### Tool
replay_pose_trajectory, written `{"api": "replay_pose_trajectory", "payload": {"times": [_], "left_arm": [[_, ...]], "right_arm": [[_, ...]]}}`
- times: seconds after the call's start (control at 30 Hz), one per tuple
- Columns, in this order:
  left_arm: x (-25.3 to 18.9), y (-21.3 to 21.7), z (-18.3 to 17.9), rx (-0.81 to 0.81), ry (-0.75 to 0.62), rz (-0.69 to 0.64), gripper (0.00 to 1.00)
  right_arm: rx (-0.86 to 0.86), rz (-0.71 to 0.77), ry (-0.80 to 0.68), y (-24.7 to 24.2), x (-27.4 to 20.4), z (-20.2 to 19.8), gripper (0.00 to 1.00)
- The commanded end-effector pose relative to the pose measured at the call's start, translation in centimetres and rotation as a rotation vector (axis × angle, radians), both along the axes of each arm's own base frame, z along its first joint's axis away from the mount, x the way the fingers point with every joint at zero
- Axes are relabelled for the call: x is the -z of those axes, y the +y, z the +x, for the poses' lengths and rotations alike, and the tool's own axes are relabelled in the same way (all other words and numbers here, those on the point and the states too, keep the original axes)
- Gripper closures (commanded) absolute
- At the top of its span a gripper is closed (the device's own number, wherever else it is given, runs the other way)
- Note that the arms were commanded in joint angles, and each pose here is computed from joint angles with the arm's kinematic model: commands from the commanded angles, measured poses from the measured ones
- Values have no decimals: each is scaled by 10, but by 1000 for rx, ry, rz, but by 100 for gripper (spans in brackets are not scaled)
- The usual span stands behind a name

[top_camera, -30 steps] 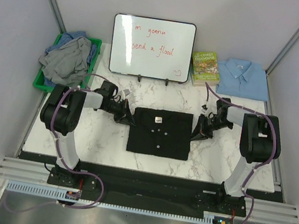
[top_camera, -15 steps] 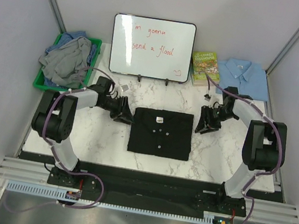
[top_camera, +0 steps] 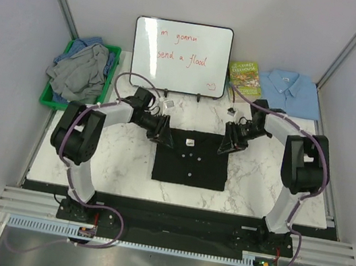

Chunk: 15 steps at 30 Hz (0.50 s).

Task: Fold and stack the long sleeve shirts
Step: Fold the shirt

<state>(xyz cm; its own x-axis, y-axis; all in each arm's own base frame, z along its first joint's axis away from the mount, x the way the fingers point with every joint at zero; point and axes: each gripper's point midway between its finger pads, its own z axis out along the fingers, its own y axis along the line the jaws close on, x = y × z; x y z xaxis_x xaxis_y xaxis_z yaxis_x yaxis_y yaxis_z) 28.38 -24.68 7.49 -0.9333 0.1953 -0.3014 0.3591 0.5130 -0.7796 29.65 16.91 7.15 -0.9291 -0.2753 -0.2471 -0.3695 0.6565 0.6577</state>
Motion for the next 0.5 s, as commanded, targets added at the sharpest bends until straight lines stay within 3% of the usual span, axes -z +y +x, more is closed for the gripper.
{"api": "replay_pose_trajectory", "payload": {"times": [0.0, 0.1, 0.23, 0.33, 0.37, 0.47], "left_arm": [[34, 19, 39, -90, -5, 77, 59], [45, 35, 62, -163, 4, 116, 61], [10, 37, 79, -152, -111, 63, 59], [-38, 28, 69, -85, -305, 49, 56], [-59, 15, 58, -11, -424, 51, 54], [-60, -14, 16, 215, -650, 133, 48]], "right_arm": [[74, -59, -1, -15, 45, 31, 59], [111, -71, -12, -21, 47, 44, 60], [131, 28, -108, -15, -6, 50, 59], [194, 78, -150, -22, -42, 43, 54], [213, 79, -156, -24, -47, 39, 53], [345, 79, -110, -36, -49, 14, 48]]}}
